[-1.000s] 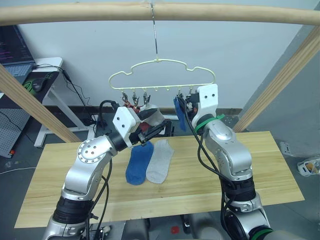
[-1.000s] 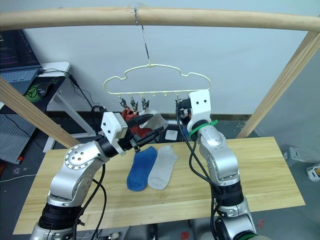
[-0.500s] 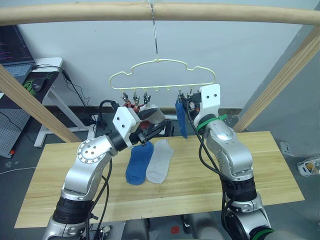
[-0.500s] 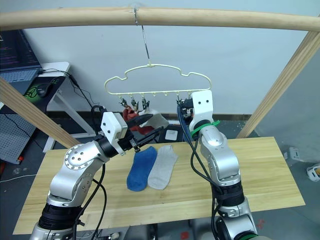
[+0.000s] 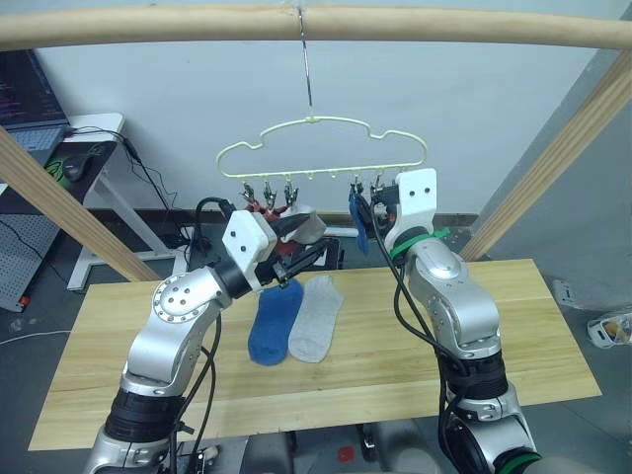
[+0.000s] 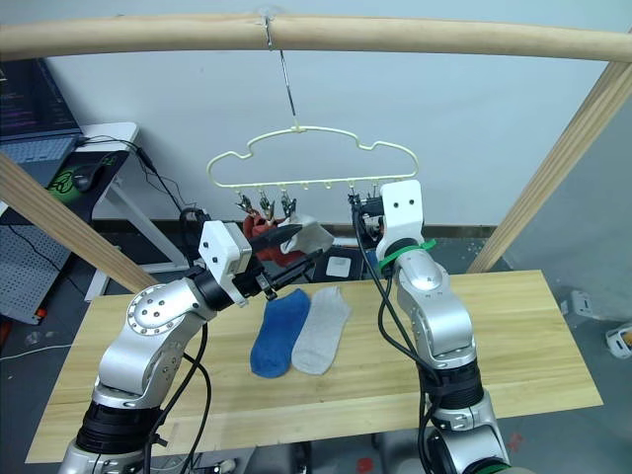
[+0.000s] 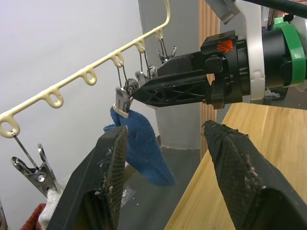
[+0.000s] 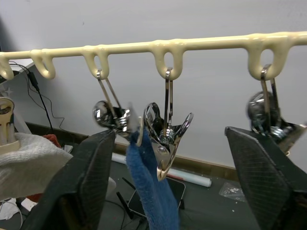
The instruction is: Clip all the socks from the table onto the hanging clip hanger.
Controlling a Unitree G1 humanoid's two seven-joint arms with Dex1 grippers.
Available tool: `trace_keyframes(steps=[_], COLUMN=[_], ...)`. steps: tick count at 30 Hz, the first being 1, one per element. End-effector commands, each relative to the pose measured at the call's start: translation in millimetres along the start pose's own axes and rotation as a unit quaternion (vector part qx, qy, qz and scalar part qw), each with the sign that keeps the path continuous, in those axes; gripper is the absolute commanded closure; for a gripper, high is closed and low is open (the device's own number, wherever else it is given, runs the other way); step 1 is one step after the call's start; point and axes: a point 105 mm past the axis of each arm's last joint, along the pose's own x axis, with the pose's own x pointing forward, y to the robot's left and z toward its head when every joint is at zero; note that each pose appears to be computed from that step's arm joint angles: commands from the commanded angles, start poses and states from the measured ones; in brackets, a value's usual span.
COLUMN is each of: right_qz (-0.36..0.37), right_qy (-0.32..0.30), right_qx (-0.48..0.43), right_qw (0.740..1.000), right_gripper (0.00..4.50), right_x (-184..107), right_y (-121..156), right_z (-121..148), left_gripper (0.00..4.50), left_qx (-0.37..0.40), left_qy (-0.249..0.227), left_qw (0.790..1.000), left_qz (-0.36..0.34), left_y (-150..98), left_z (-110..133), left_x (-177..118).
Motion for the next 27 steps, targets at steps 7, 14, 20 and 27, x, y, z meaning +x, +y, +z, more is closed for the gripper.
trace_keyframes(steps=[7,14,20,27], right_qz=[-0.011,-0.009,-0.010,-0.007], right_qy=[-0.029,-0.026,-0.025,-0.026], right_qx=[-0.010,-0.010,-0.009,0.001], right_qw=[0.999,1.000,1.000,1.000], right_gripper=[1.22,1.74,1.74,1.74], right_x=[-4.8,-4.7,-1.7,5.3], right_y=[-2.3,-1.7,-0.8,4.2], right_z=[13.7,12.2,10.7,10.3], left_gripper=[1.78,1.78,1.78,1.78], left_qx=[0.018,0.018,0.020,0.020], left_qy=[-0.013,-0.013,-0.013,-0.012], left_qw=[1.000,1.000,1.000,1.000], left_qz=[-0.005,-0.006,-0.005,-0.006], left_y=[-1.4,-1.6,-1.1,-1.1], left_z=[11.1,11.1,11.4,10.7], left_x=[-0.3,-0.2,-0.4,-0.2])
